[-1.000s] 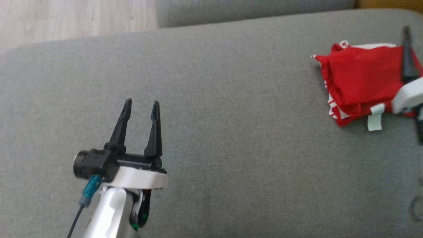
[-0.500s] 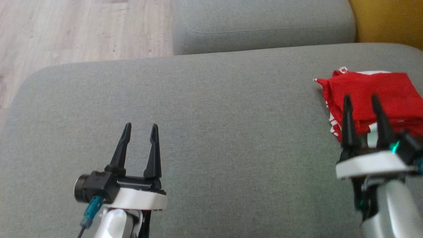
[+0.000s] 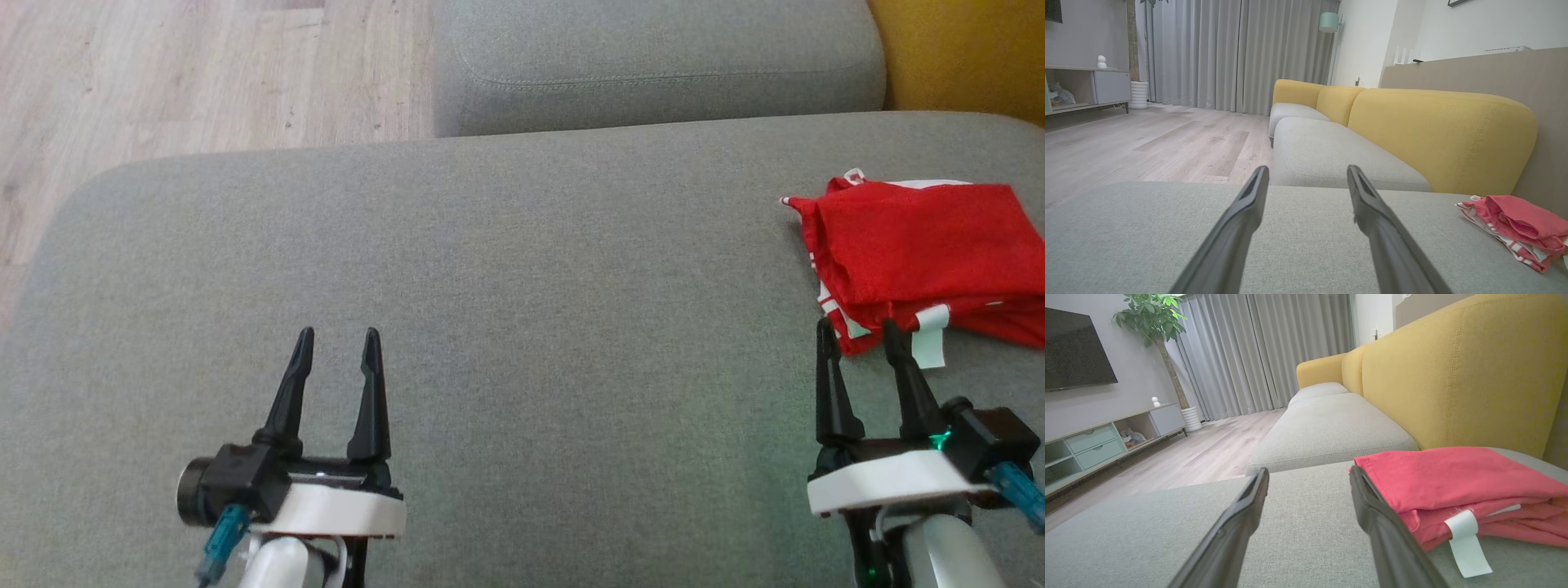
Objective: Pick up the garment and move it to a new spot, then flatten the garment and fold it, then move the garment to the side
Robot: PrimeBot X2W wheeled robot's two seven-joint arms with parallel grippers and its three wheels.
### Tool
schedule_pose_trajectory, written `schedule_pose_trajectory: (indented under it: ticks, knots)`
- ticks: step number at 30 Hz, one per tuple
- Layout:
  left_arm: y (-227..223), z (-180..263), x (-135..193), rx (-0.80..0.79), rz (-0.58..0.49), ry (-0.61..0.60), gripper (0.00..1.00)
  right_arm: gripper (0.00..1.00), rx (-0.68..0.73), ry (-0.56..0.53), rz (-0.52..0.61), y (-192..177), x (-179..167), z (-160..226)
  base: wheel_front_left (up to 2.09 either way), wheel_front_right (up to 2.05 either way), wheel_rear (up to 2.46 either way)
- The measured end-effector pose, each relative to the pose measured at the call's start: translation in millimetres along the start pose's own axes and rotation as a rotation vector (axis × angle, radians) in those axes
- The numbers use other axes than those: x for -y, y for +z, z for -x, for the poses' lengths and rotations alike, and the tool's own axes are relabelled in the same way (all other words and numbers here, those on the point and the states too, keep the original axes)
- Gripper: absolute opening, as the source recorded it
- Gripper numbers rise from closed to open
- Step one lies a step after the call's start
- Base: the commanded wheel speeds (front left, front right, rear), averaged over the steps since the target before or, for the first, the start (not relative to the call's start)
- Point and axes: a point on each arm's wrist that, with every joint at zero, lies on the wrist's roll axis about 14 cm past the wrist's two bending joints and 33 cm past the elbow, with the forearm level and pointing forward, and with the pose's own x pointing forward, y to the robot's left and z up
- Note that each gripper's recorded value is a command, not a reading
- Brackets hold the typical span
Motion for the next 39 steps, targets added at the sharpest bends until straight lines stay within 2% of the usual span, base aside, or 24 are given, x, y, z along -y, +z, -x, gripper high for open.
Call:
schedule_pose_trajectory:
  ticks: [14,39]
  knots:
    - [-7.0,1.6,-7.7,-0.021,0.083,0.036,1.0,1.0,0.021,0.023,0.001,6.4,-7.6,-1.3,0.0,0.0,0.0]
    - [-17.0,3.9,-8.9,-0.051,0.107,0.035,1.0,1.0,0.002,0.031,-0.008,0.0,-10.7,-0.4,0.0,0.0,0.0]
